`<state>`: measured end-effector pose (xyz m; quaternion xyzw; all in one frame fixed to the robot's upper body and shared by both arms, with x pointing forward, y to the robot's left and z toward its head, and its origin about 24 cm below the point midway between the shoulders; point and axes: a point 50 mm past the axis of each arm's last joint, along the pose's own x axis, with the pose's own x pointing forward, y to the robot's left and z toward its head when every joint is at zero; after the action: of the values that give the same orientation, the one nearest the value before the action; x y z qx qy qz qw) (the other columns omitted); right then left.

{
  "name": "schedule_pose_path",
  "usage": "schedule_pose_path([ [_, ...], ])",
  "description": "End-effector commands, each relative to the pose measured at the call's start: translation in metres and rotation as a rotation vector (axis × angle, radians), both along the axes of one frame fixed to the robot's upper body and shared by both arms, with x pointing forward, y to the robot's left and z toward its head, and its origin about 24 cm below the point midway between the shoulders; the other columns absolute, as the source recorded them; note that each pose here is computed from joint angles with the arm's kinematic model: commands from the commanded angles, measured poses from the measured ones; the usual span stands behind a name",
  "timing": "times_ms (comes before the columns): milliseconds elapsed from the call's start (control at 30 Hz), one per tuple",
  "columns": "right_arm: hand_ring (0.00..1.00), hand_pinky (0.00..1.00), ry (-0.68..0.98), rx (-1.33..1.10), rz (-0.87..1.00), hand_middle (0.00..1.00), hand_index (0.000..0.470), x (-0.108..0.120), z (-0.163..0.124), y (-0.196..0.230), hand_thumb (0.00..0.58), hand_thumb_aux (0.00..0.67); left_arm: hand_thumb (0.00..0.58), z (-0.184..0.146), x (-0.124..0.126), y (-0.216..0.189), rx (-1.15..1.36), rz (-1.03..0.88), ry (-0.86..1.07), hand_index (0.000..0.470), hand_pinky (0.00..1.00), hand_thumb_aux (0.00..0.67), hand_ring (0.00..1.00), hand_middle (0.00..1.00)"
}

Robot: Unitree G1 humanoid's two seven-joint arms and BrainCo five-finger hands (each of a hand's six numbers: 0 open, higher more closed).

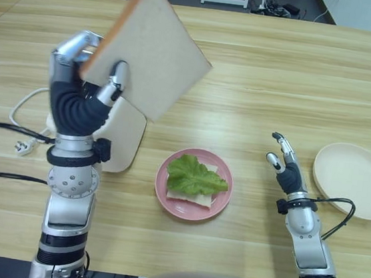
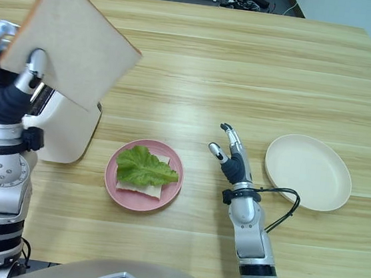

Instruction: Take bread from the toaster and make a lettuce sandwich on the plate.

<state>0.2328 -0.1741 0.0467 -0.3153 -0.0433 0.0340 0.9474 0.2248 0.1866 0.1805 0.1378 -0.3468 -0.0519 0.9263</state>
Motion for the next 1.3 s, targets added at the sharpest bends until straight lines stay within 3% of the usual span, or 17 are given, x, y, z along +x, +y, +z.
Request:
schedule_pose_path([
  [33,0.0,0.0,0.015,0.013,-0.02,0.0,0.0,0.004,-0.004,-0.006,0.0,0.0,0.58,-0.05,0.027,-0.016,0.068,-0.308,0.421,0.47,1.0,0.67,1.0,1.0],
  [300,0.0,0.0,0.044,0.023,-0.021,0.0,0.0,0.007,-0.016,-0.004,0.0,0.0,0.58,-0.067,0.068,-0.029,0.268,-0.515,0.63,0.47,1.0,0.67,1.0,1.0],
  [633,0.0,0.0,0.062,0.032,-0.025,0.0,0.0,0.006,-0.023,-0.001,0.0,0.0,0.58,-0.093,0.058,-0.027,0.451,-0.697,0.82,0.47,1.0,0.67,1.0,1.0],
  [1033,0.0,0.0,0.038,-0.013,0.025,0.0,0.0,-0.001,-0.018,0.005,0.0,0.0,0.58,-0.115,0.069,-0.025,0.52,-0.628,0.903,0.47,1.0,0.67,1.0,1.0],
  [1100,0.0,0.0,-0.021,-0.081,0.08,0.0,0.0,-0.007,-0.01,0.012,0.0,0.0,0.58,-0.121,0.07,-0.028,0.548,-0.63,0.922,0.47,1.0,0.67,1.0,1.0],
  [1300,0.0,0.0,-0.4,-0.48,0.351,0.0,0.0,-0.037,0.021,0.049,0.0,0.0,0.58,-0.131,0.072,-0.024,0.597,-0.591,0.962,0.47,1.0,0.67,1.0,1.0],
])
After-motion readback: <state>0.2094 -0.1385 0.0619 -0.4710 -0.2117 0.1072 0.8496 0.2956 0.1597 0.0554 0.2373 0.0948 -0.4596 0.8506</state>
